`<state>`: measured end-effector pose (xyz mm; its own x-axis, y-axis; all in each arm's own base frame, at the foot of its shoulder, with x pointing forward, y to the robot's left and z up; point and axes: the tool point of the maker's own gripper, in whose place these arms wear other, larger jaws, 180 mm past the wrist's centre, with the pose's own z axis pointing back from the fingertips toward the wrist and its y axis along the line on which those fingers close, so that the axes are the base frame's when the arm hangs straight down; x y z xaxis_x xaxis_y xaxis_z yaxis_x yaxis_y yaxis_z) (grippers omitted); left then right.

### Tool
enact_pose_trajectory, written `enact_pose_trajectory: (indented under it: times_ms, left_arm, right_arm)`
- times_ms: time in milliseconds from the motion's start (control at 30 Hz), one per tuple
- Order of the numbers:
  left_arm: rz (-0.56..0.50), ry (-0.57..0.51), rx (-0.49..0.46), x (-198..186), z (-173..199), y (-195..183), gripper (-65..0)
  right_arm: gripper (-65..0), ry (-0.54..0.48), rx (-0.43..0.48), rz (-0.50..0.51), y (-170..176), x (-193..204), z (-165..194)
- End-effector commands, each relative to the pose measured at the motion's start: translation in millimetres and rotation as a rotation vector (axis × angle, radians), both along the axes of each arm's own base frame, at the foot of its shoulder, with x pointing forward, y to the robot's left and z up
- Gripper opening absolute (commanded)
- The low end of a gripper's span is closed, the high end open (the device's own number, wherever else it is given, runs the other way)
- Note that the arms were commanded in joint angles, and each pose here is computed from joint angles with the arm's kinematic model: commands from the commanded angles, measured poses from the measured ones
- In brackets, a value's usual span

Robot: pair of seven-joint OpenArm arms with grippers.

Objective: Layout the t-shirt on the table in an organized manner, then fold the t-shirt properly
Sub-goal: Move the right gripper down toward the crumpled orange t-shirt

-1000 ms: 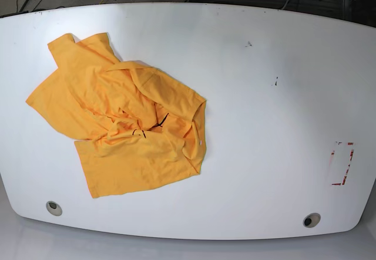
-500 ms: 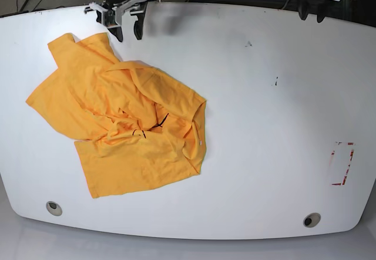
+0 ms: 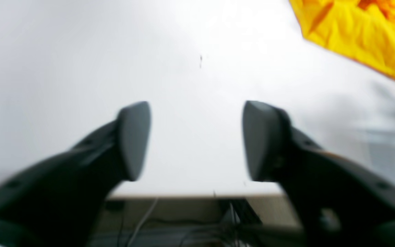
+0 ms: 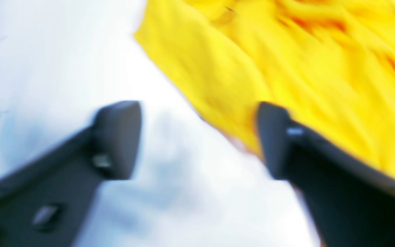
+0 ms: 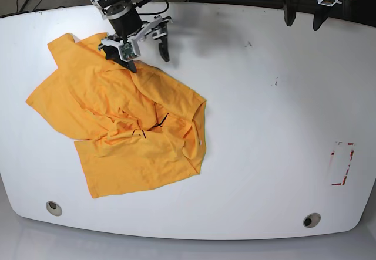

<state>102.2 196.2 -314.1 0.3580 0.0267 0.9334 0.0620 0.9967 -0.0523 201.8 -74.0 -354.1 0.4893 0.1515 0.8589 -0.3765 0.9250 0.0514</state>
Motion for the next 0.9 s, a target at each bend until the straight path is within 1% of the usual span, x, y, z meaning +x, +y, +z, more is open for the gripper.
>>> enact_pose_trajectory:
  times_ms: [0, 33, 133, 300, 467, 767, 867]
  left_arm:
    - [0.0, -0.04, -0.001, 3.4, 9.9, -0.4, -19.2]
    - [0.0, -0.051, 0.001, 6.8, 11.2, 0.1, -19.9]
    - [0.0, -0.068, 0.001, 11.9, 13.1, 0.1, -20.6]
    - [-0.001, -0.076, 0.001, 14.3, 14.0, 0.1, -21.0]
    - [-0.002, -0.078, 0.003, 14.9, 14.4, 0.7, -21.0]
    - [-0.002, -0.079, 0.003, 15.4, 14.6, 0.7, -21.0]
    - [-0.001, -0.081, 0.005, 15.9, 14.9, 1.1, -21.0]
  right_arm:
    - [-6.0, -0.053, 0.01, 0.049, 9.9, 11.4, 14.2]
    - [-4.9, -0.053, 0.004, 0.084, 17.5, 15.5, 14.7]
    - [-6.7, -0.062, -0.006, 0.139, 29.9, 25.9, 16.0]
    - [-9.0, -0.069, -0.035, 0.205, 43.2, 46.6, 15.5]
    - [-9.0, -0.073, -0.044, 0.272, 63.8, 64.9, 13.1]
    - [-9.2, -0.061, -0.055, 0.39, 98.7, 77.2, 3.1]
    - [-10.9, -0.043, -0.06, 0.423, 108.1, 77.4, -5.1]
